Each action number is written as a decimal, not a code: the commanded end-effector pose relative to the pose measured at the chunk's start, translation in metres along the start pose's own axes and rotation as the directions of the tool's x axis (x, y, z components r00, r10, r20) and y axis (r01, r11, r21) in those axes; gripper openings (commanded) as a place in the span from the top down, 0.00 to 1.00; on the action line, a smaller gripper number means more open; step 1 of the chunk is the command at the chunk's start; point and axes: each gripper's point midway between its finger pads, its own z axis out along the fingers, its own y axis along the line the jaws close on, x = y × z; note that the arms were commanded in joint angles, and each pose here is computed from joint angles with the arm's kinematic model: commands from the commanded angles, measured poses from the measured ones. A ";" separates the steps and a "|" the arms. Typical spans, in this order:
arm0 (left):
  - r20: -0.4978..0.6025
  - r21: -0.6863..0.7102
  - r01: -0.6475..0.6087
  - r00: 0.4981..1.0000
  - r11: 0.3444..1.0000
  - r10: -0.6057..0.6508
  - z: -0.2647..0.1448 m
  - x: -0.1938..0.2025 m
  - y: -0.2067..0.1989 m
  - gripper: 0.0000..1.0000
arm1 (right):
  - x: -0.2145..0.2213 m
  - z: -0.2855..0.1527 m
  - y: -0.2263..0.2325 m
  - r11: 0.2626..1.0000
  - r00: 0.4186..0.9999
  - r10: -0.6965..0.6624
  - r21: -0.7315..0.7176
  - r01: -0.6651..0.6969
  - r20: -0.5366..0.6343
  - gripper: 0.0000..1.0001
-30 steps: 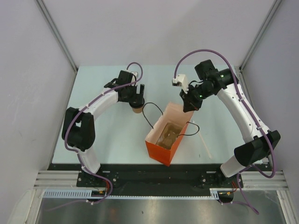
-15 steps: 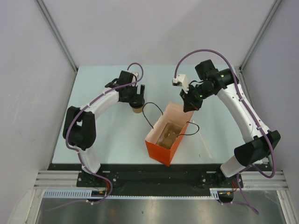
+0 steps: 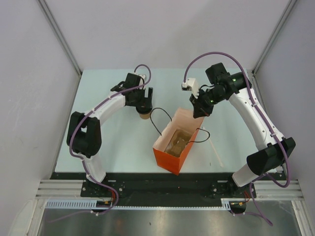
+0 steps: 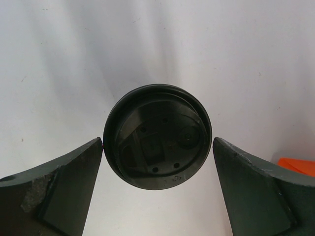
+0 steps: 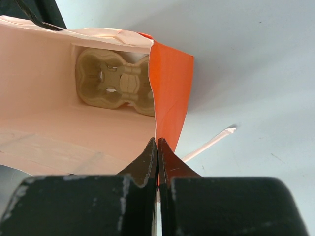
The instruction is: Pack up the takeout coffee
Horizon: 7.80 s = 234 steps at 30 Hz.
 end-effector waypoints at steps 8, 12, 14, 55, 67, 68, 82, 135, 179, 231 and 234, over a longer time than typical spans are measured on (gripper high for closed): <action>0.010 0.028 0.021 1.000 0.999 -0.022 0.005 -0.007 -0.009 0.03 | 0.001 -0.010 0.012 1.000 1.000 -0.002 -0.024 0.002 0.012 1.00; 0.006 0.034 0.026 1.000 0.999 -0.026 0.006 -0.006 -0.010 0.04 | 0.001 -0.010 0.012 1.000 1.000 -0.001 -0.026 0.001 0.012 1.00; 0.000 0.040 0.032 0.999 0.999 -0.032 0.007 -0.005 -0.010 0.05 | 0.000 -0.010 0.012 1.000 1.000 -0.003 -0.024 0.003 0.014 1.00; 0.630 0.398 -0.634 0.714 0.663 0.305 -0.330 -0.032 -0.096 0.47 | -0.030 -0.011 0.042 0.996 0.995 -0.085 -0.035 0.087 0.056 1.00; 0.735 0.392 -0.852 0.517 0.347 0.439 -0.387 0.023 -0.168 0.48 | -0.048 -0.005 0.039 0.999 0.996 0.020 -0.038 -0.017 0.083 1.00; 0.741 0.391 -0.858 0.508 0.333 0.439 -0.389 0.019 -0.173 0.49 | -0.047 -0.003 0.038 0.999 0.997 0.024 -0.040 -0.021 0.079 1.00; 0.728 0.360 -0.903 0.428 0.234 0.536 -0.389 0.019 -0.194 0.49 | -0.066 -0.008 0.036 1.000 0.992 0.018 0.022 -0.021 0.121 1.00; 0.417 0.190 -0.916 0.400 0.352 0.816 -0.201 0.083 -0.169 0.50 | -0.112 -0.002 0.055 0.978 0.969 0.029 0.195 -0.079 0.247 1.00; 0.435 0.207 -0.965 0.237 0.160 0.868 -0.169 0.077 -0.167 0.51 | -0.108 -0.055 -0.037 0.970 0.965 -0.160 0.216 0.114 0.207 0.09; 0.340 0.196 -0.940 0.333 0.279 0.880 -0.195 0.052 -0.119 0.52 | -0.133 -0.006 0.027 0.900 0.910 0.355 -0.339 -0.273 0.212 1.00; 0.345 0.196 -0.937 0.343 0.290 0.874 -0.201 0.048 -0.119 0.52 | -0.132 -0.005 0.028 0.823 0.846 0.503 -0.395 -0.407 0.176 1.00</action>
